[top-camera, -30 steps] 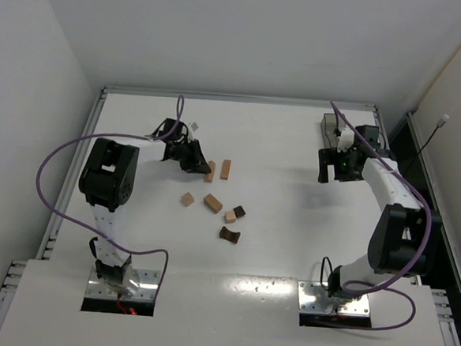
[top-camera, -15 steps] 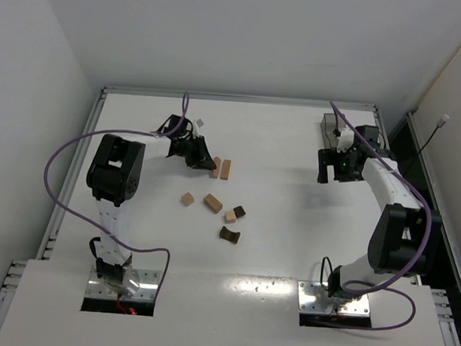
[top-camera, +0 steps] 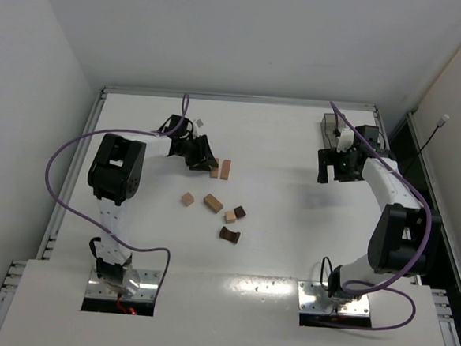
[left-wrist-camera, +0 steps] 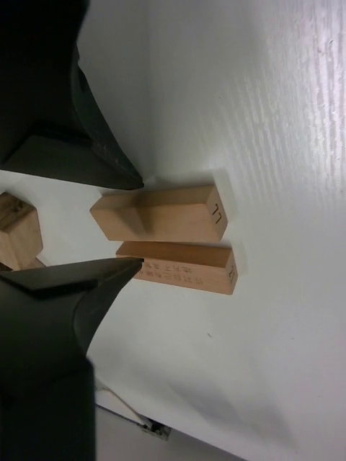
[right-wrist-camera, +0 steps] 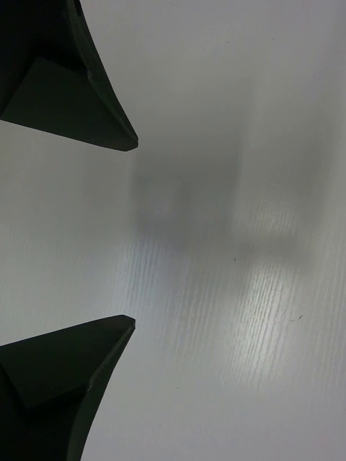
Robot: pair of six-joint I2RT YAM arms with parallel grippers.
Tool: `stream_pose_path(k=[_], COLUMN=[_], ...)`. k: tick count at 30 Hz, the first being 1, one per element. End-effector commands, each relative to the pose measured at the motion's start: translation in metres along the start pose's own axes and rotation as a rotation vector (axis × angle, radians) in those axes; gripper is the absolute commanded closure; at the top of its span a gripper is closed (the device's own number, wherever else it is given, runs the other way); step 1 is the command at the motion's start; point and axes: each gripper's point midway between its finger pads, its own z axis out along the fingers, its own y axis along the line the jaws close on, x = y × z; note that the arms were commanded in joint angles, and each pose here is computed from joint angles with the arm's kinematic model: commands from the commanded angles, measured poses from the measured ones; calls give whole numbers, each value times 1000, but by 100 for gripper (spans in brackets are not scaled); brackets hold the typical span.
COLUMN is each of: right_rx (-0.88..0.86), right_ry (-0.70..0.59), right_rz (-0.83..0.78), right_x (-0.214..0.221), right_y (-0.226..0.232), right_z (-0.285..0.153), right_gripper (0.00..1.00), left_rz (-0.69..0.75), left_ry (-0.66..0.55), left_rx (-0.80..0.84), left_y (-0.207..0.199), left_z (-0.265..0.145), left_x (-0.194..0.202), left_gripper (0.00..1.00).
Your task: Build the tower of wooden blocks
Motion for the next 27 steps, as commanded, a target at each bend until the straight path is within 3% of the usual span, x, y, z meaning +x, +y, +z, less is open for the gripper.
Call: stream_pose_path(k=[1, 9, 11, 15, 20, 27], right_rx=[-12, -12, -12, -21, -21, -20], right_ry=[-29, -29, -29, -31, -31, -31], right_rz=[-2, -2, -2, -2, -2, -12], right_x=[-11, -11, -11, -11, -11, -9], right_y=[2, 2, 2, 4, 4, 4], right_z=[-3, -3, -3, -3, -3, -4], right_gripper=[4, 4, 4, 4, 4, 4], left_rz=[-12, 14, 17, 21, 24, 8], left_ry=[-9, -64, -81, -100, -60, 7], left_rx=[-116, -193, -215, -232, -148, -12], left_y=[23, 28, 30, 34, 28, 9], left_z=[6, -6, -12, -18, -13, -1], left_x=[0, -11, -10, -6, 3, 8], left_gripper=[58, 54, 63, 66, 66, 58])
